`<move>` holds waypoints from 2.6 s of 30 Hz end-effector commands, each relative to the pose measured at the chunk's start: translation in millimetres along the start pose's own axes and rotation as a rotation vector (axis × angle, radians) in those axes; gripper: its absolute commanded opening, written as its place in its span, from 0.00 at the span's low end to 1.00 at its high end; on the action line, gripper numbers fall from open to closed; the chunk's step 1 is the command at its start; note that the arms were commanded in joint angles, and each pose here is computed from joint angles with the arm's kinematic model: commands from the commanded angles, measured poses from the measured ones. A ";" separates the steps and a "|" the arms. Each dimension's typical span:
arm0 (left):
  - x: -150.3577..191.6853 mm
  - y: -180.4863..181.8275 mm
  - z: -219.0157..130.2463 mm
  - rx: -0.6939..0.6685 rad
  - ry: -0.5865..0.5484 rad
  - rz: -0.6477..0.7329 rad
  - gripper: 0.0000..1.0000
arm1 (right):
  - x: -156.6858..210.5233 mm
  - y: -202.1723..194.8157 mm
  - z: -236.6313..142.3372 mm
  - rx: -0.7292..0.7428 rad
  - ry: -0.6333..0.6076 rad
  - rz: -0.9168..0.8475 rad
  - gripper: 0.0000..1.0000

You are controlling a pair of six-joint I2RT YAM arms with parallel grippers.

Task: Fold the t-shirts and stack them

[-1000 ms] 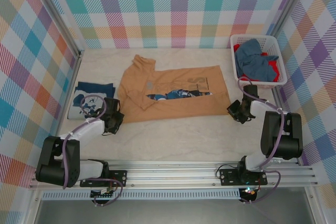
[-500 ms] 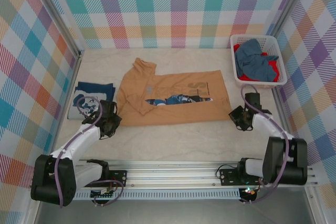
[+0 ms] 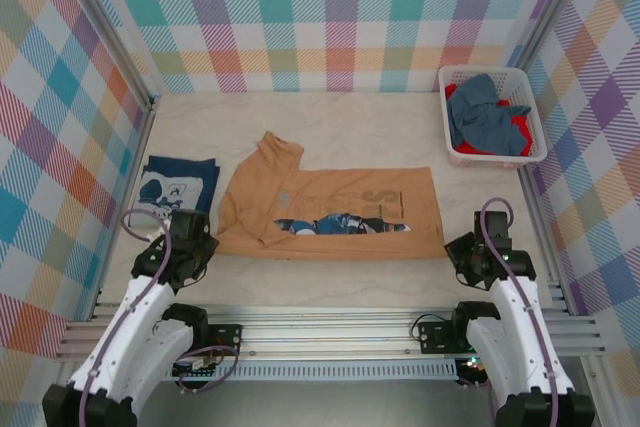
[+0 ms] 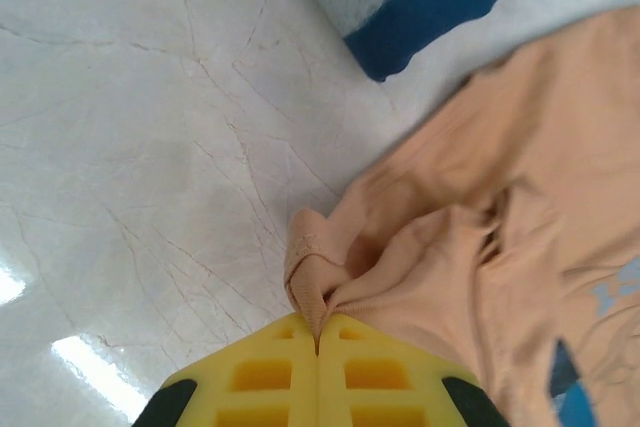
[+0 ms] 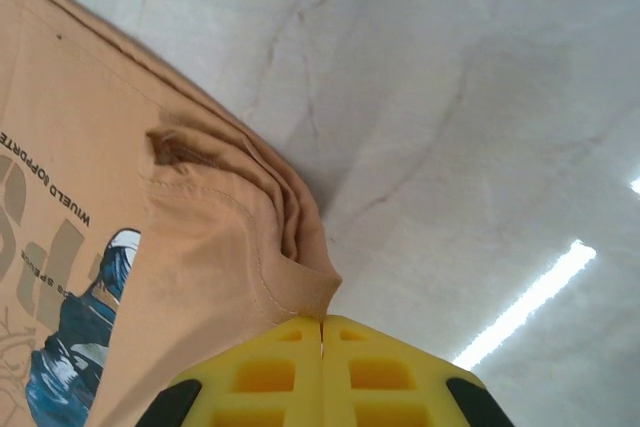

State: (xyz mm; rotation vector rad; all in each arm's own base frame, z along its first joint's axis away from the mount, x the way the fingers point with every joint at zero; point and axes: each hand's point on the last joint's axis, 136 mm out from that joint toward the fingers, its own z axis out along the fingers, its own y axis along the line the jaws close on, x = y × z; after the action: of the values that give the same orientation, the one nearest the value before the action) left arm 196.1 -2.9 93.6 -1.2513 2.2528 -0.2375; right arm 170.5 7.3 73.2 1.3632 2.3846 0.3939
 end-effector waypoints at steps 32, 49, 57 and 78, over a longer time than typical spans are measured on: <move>41.4 65.7 15.4 -0.165 0.098 0.011 0.07 | 32.4 -35.5 11.1 0.123 0.139 0.030 0.28; 22.5 -58.8 -22.6 0.163 0.187 0.183 0.56 | 5.4 62.1 -12.2 -0.074 0.104 -0.364 0.27; 38.8 -87.6 0.5 0.224 0.280 0.267 0.56 | 7.1 86.1 18.5 -0.114 0.133 -0.419 0.37; 19.3 -82.6 45.3 0.036 0.349 0.228 0.47 | 160.1 144.8 -23.4 -0.248 0.518 -0.834 0.29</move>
State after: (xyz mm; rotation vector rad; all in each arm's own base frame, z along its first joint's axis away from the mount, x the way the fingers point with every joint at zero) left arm 263.7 -70.4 71.7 -0.9173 2.6767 -0.4108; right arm 221.4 171.6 113.0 0.2840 2.8433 0.7102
